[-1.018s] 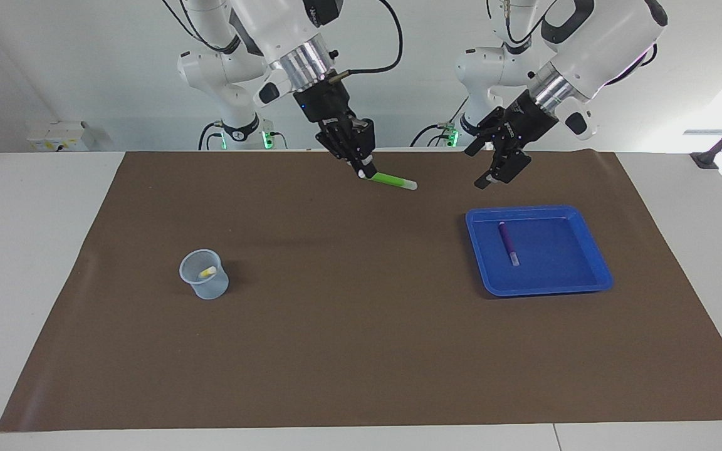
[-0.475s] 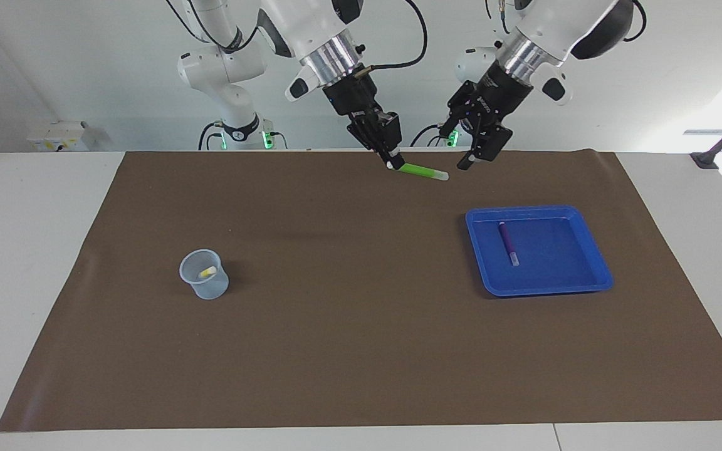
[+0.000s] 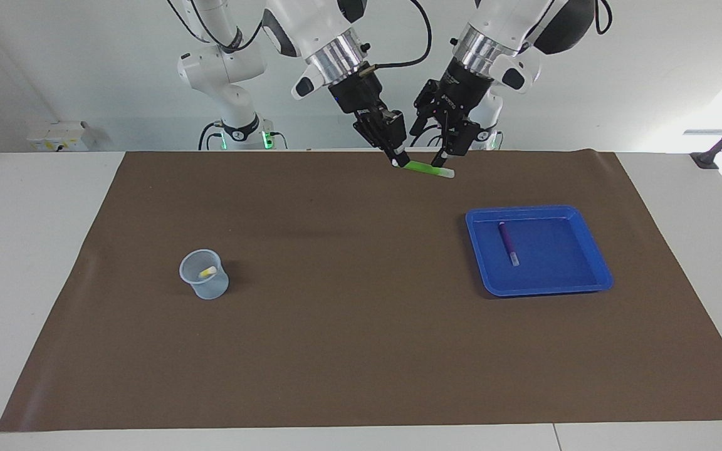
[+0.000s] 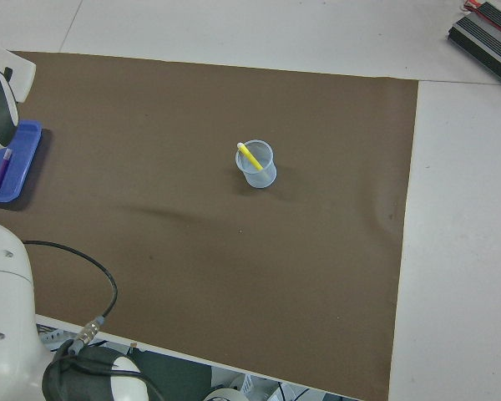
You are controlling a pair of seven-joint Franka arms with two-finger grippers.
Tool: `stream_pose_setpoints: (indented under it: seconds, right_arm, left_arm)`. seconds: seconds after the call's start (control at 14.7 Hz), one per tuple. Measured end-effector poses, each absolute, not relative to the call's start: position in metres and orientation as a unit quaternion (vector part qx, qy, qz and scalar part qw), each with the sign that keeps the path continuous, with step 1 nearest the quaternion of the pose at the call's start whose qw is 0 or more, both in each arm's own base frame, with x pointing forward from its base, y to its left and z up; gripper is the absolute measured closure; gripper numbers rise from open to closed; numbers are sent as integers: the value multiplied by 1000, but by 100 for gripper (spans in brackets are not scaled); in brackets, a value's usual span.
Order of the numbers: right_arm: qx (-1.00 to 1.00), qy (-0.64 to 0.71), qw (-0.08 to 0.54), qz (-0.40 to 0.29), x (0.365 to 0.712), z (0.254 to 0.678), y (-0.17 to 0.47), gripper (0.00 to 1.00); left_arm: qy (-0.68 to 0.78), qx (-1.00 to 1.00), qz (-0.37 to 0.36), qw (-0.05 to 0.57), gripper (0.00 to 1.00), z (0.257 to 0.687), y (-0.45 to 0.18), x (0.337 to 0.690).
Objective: Right arm passes pens to left for tray arrangement
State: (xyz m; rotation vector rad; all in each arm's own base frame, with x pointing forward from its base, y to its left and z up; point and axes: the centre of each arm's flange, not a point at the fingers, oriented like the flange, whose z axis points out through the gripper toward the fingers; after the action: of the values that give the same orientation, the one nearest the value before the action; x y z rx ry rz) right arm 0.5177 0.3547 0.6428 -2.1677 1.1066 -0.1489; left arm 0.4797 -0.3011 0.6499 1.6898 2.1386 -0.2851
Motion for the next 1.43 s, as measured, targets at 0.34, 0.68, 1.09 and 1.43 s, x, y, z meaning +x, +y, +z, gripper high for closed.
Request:
stream_pose_setpoints:
  seconds: [0.34,0.68,1.09,1.43]
  right_arm:
    - [-838,428,334,-54,515,630,354,82]
    - [-838,429,333,-57,510,625,351,82]
    - [-837,429,335,-59,510,625,351,82]
    - [-837,429,335,-59,510,625,350,82]
  left_arm:
    - [768,594,-92,222,0,630,-301,490]
    - [760,604,-85,225,0,625,-300,492]
    - [752,614,-78,227,0,606,-299,494]
    - [751,614,-78,229,9,606,-300,494]
